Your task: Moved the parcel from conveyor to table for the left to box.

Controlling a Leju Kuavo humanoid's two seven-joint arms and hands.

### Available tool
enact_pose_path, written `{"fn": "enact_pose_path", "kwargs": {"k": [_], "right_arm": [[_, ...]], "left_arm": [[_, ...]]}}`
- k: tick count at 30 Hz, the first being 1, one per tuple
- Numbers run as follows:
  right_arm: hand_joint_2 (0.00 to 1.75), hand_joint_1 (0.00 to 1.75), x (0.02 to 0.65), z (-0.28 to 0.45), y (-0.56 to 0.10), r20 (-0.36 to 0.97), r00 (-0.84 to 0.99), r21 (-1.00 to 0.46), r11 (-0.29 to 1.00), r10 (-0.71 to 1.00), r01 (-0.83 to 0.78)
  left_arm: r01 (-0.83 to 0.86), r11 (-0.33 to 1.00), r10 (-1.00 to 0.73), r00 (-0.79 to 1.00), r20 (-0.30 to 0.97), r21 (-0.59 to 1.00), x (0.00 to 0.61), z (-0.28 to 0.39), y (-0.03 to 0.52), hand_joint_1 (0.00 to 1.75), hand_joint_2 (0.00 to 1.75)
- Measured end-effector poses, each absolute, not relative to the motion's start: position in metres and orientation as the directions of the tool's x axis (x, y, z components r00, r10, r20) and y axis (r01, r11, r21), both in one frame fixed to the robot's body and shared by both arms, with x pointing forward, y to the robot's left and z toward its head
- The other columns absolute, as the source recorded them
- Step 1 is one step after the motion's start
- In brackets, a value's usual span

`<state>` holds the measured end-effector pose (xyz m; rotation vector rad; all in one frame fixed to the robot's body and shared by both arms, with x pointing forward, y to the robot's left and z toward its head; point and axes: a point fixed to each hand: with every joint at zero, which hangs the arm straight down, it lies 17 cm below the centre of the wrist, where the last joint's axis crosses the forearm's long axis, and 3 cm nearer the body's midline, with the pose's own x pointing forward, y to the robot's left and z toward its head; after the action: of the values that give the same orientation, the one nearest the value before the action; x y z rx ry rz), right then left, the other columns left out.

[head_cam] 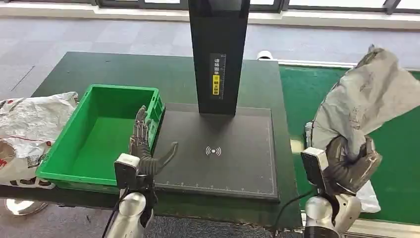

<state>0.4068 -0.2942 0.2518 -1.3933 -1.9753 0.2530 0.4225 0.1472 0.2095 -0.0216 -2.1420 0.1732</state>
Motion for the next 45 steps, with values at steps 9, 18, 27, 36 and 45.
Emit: {"fn": "enact_pose_path", "kwargs": {"k": [9,18,27,36,45], "right_arm": [[1.75,1.75,0.381,0.332,-0.24,0.292,-0.316,-0.423,0.419,0.902,0.804],[1.75,1.75,0.422,0.27,-0.12,0.329,-0.478,-0.617,0.568,0.815,0.544],[1.75,1.75,0.441,0.113,-0.024,0.499,-0.454,-0.798,0.596,0.738,0.092],[1.75,0.0,0.438,0.066,-0.006,0.531,-0.42,-0.827,0.558,0.736,-0.069],[1.75,0.0,0.437,0.062,-0.004,0.547,-0.421,-0.817,0.57,0.723,-0.083]], "left_arm": [[-0.051,0.989,0.09,-0.54,0.837,-0.14,0.423,0.207,0.147,0.0,1.75],[-0.05,0.988,0.095,-0.54,0.836,-0.145,0.423,0.207,0.147,0.0,1.75],[-0.046,0.988,0.097,-0.541,0.835,-0.145,0.423,0.208,0.146,0.0,1.75],[-0.051,0.98,0.134,-0.538,0.832,-0.191,0.423,0.209,0.152,0.0,1.75],[-0.069,0.973,0.15,-0.543,0.826,-0.222,0.423,0.211,0.162,0.0,1.75]]}}
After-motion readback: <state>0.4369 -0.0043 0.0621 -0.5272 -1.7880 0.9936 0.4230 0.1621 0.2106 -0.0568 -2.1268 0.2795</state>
